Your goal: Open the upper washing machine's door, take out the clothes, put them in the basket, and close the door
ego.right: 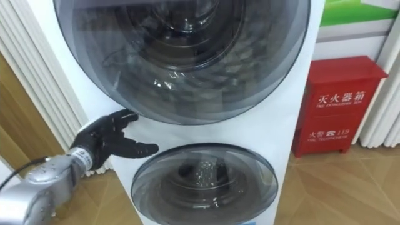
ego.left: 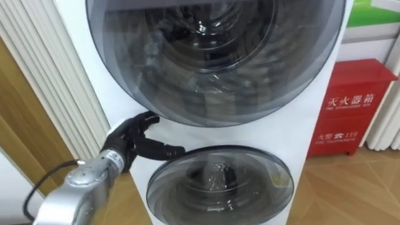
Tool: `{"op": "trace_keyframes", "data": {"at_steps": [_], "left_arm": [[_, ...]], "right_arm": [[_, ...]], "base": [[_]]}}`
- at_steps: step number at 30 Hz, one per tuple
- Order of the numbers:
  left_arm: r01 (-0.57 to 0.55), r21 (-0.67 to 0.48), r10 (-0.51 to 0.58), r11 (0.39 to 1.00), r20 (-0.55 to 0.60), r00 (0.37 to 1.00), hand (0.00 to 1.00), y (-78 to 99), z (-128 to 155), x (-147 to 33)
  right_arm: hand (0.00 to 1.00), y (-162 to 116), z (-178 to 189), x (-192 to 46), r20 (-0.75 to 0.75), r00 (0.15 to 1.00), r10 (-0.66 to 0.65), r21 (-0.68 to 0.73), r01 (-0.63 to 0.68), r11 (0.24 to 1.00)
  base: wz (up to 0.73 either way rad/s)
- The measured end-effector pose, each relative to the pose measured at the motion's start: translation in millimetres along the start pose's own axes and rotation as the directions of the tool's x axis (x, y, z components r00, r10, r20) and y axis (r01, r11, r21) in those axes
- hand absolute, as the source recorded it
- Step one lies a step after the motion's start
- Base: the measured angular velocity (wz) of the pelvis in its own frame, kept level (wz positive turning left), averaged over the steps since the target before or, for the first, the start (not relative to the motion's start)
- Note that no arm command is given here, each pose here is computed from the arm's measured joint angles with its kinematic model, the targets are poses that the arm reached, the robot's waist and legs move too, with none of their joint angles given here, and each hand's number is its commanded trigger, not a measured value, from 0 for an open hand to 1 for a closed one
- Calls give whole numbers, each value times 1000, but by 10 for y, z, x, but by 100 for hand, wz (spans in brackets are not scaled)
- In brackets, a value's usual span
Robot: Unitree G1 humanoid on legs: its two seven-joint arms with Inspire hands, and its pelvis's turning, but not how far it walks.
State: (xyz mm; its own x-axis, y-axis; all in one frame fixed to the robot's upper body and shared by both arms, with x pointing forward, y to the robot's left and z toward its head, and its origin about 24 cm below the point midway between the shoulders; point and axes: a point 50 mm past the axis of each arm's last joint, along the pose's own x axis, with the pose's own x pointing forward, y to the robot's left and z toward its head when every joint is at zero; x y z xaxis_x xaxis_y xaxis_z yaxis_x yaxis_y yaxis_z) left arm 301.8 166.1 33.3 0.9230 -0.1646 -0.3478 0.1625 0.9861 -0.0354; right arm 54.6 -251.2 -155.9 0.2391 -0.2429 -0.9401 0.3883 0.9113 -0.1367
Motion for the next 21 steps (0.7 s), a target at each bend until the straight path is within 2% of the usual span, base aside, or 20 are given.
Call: {"op": "trace_keyframes", "data": {"at_steps": [1, 3, 4, 6, 7, 9, 10, 12, 15, 18, 21], "left_arm": [[3, -5, -3, 1000, -18, 1000, 0, -16, -93, -9], [-13, -43, 4, 999, -201, 979, 0, -68, -686, -89], [-13, -41, 2, 999, -258, 966, 0, -95, -852, -132], [-21, -19, 10, 1000, -475, 880, 0, -133, -1497, -420], [-28, -11, 18, 1000, -522, 853, 0, -132, -1639, -503], [-67, 13, 59, 998, -664, 746, 0, -58, -2081, -836], [-84, 18, 73, 996, -690, 720, 0, -33, -2174, -921], [-181, 27, 139, 983, -751, 645, 0, 62, -2445, -1250], [-317, 63, 246, 946, -775, 582, 0, 229, -2627, -1561], [-427, 122, 348, 896, -792, 503, 0, 342, -2745, -1839], [-461, 144, 377, 876, -800, 467, 0, 349, -2799, -1957]], "right_arm": [[0, -3, -6, -1, -1, 1000, -1, -2, 1, 1000], [0, 30, -10, -2, 4, 1000, 3, -34, -3, 999], [0, 57, -3, -2, 10, 1000, 10, -43, -10, 999], [0, 161, -28, -8, 15, 999, 41, -35, -41, 999], [0, 176, -50, -10, 11, 999, 45, -31, -44, 999], [0, 197, -128, -21, 1, 998, 58, -19, -58, 998], [0, 193, -132, -21, 1, 998, 57, -20, -57, 998], [0, 176, -137, -26, 26, 998, 53, -15, -53, 998], [0, 150, -221, -38, 27, 997, 66, -14, -66, 998], [0, 132, -261, -38, 24, 997, 66, -12, -66, 998], [0, 123, -273, -25, 16, 998, 61, -10, -61, 998]], "base": [[-11], [-12], [-20], [-21], [-10], [0], [-11], [-29], [-5], [0], [0]]}}
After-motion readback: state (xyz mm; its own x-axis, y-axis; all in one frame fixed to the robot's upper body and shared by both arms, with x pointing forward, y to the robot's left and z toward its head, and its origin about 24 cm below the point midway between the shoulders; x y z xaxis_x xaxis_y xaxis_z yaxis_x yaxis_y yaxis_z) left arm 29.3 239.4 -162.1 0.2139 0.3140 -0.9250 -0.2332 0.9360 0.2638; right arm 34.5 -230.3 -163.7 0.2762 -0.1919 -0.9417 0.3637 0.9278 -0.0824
